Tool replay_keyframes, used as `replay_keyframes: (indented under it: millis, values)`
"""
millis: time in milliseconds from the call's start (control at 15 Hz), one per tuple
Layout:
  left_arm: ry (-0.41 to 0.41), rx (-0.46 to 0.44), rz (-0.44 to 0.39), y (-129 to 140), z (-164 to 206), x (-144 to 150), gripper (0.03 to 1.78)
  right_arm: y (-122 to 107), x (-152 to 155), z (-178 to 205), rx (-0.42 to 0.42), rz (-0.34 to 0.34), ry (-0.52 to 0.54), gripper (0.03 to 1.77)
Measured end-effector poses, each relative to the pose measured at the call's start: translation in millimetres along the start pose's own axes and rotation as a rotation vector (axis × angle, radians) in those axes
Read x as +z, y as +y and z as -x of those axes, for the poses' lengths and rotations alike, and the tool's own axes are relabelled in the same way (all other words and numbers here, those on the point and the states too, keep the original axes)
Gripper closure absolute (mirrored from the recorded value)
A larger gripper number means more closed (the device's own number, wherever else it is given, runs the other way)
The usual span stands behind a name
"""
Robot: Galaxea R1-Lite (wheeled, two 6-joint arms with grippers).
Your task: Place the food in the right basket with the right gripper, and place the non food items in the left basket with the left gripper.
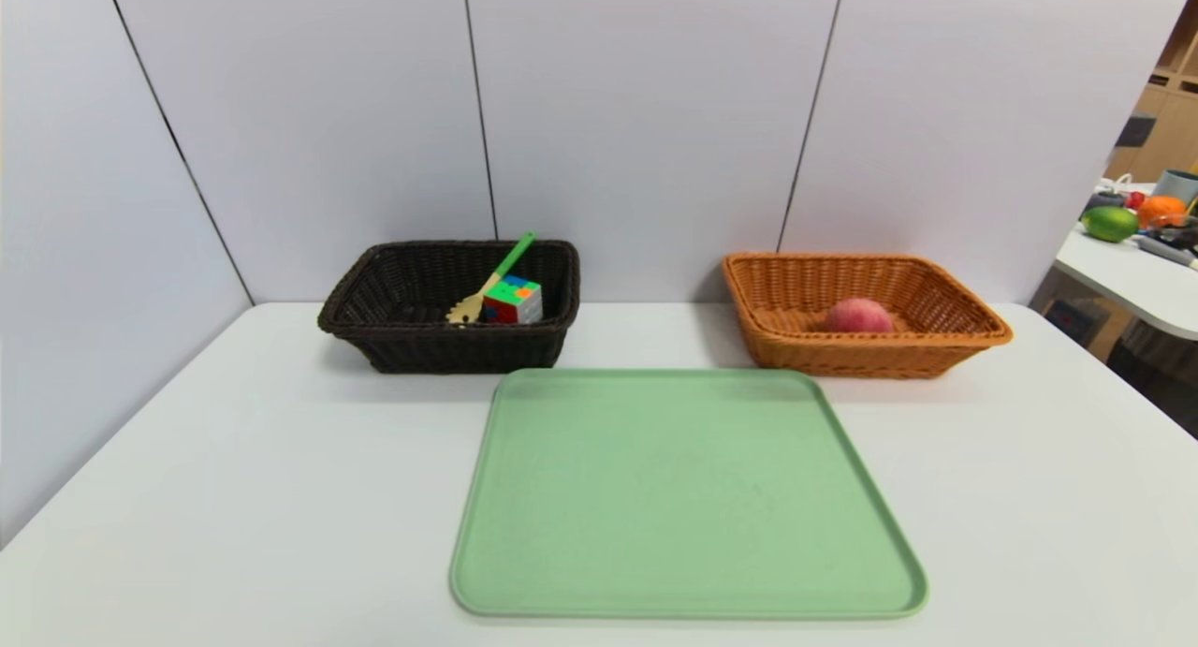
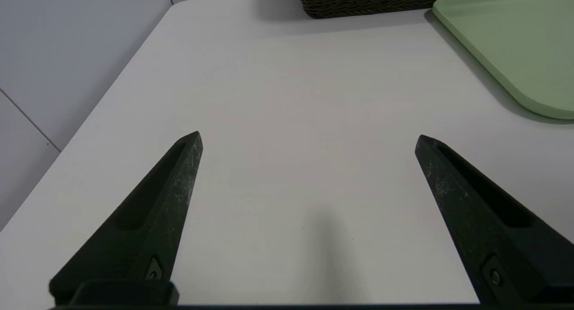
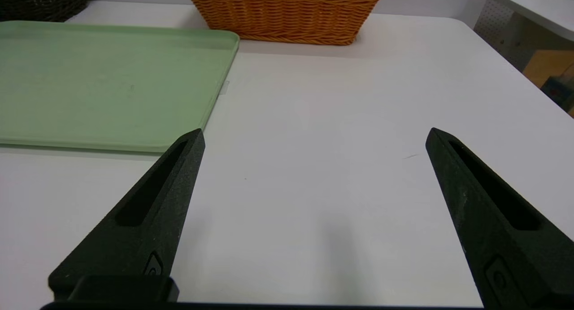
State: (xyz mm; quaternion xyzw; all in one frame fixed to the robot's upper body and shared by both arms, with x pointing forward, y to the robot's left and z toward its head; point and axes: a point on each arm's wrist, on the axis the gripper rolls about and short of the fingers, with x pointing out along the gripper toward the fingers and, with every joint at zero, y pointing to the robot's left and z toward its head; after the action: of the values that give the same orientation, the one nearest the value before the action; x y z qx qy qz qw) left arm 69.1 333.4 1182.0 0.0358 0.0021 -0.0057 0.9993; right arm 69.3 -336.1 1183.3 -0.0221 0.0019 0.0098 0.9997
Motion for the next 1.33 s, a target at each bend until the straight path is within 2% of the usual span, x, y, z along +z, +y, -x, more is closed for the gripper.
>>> replay_keyframes:
  millis: [200,467,667,733,800,1333]
  values:
    - [-0.003,0.002,0.04,0.1,0.0,0.3,0.12,0.0,0.2,0.2,-0.001,-0.003,-0.009,0.1]
    - [-0.006,0.005,0.07,0.2,0.0,0.6,0.12,0.0,-0.2,0.2,-0.003,-0.019,-0.009,0.75]
    - [-0.006,0.006,0.071,0.2,0.0,0.6,0.12,-0.2,-0.6,0.2,-0.014,-0.028,-0.006,1.05]
    - [-0.006,0.006,0.071,0.2,0.0,0.6,0.12,-0.3,-0.6,0.2,-0.015,-0.028,-0.007,1.58]
    - [-0.006,0.005,0.071,0.2,0.0,0.6,0.12,-0.3,-0.6,0.2,-0.016,-0.029,-0.007,1.74]
    - [-0.006,0.006,0.07,0.2,0.0,0.6,0.12,-0.3,-0.4,0.2,-0.015,-0.029,-0.008,1.75]
